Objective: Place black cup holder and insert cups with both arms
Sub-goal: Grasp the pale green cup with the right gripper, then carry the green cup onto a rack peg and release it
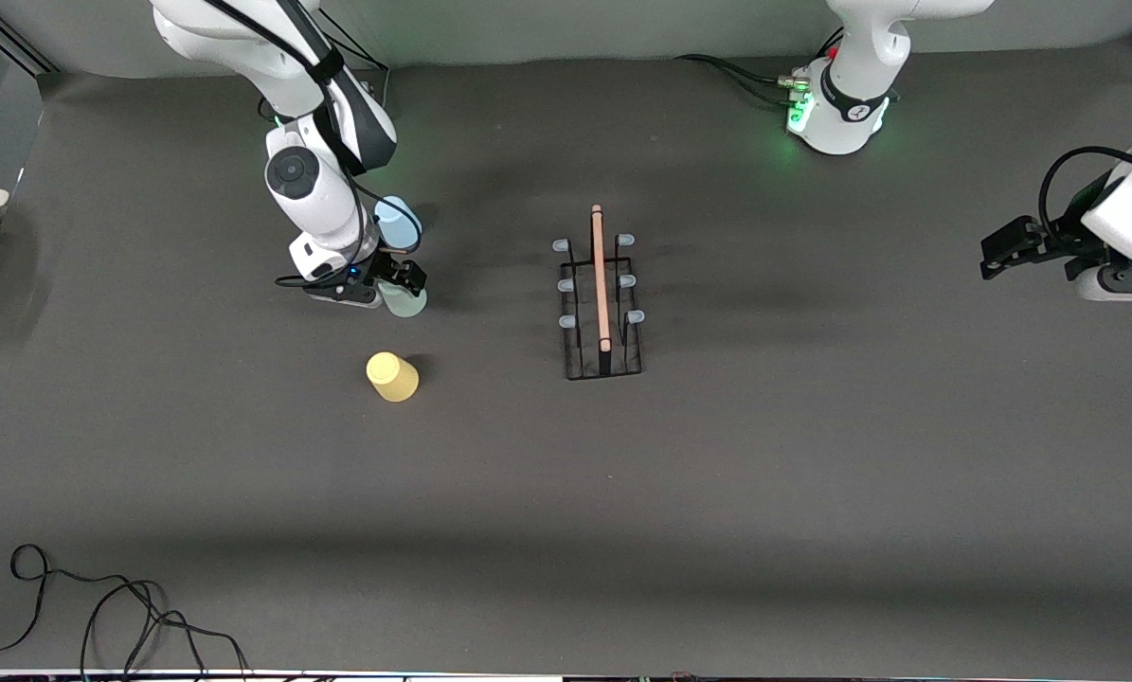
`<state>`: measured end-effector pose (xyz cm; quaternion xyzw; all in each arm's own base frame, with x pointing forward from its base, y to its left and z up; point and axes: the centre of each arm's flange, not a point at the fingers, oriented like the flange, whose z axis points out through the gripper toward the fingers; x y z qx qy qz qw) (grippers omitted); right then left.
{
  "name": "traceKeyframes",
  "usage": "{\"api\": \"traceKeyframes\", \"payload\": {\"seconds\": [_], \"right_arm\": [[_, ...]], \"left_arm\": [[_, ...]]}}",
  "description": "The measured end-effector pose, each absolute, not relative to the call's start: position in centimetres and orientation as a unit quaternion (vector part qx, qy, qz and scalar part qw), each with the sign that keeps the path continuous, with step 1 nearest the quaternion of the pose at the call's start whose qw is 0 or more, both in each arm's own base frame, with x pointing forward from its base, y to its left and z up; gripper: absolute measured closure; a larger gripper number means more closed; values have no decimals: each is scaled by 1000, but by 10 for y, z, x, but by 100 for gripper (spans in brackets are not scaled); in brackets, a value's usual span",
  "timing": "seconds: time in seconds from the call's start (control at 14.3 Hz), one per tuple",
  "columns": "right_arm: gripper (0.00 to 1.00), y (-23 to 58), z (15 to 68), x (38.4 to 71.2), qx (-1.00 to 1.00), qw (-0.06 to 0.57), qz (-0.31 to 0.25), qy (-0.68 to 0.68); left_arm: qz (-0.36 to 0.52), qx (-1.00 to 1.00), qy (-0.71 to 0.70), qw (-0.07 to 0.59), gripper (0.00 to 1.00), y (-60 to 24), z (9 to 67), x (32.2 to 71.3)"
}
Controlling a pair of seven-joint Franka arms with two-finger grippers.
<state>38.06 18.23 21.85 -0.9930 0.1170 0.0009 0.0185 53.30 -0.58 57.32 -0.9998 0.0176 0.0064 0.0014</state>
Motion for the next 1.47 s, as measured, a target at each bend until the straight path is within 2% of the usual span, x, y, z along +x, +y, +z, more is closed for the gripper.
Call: {"api": "traceKeyframes", "payload": {"seconds": [0.28,0.49,0.56,0.98,1.47], "right_arm": [[3,182,217,381,-993,18,2,118],[31,182,218,382,-993,19,0,118],[33,183,220,383,-993,20,-2,118],[33,189,248,393,-993,26,-2,116],[33,213,364,416,-989,27,24,146]], "left_arm": [[-11,-1000,18,2,0,-6,563,538],[-13,-1000,16,3,0,-4,554,538],[-15,-1000,16,3,0,-3,552,539],[-15,-1000,9,4,0,5,550,539],[-10,-1000,6,9,0,10,546,538]]}}
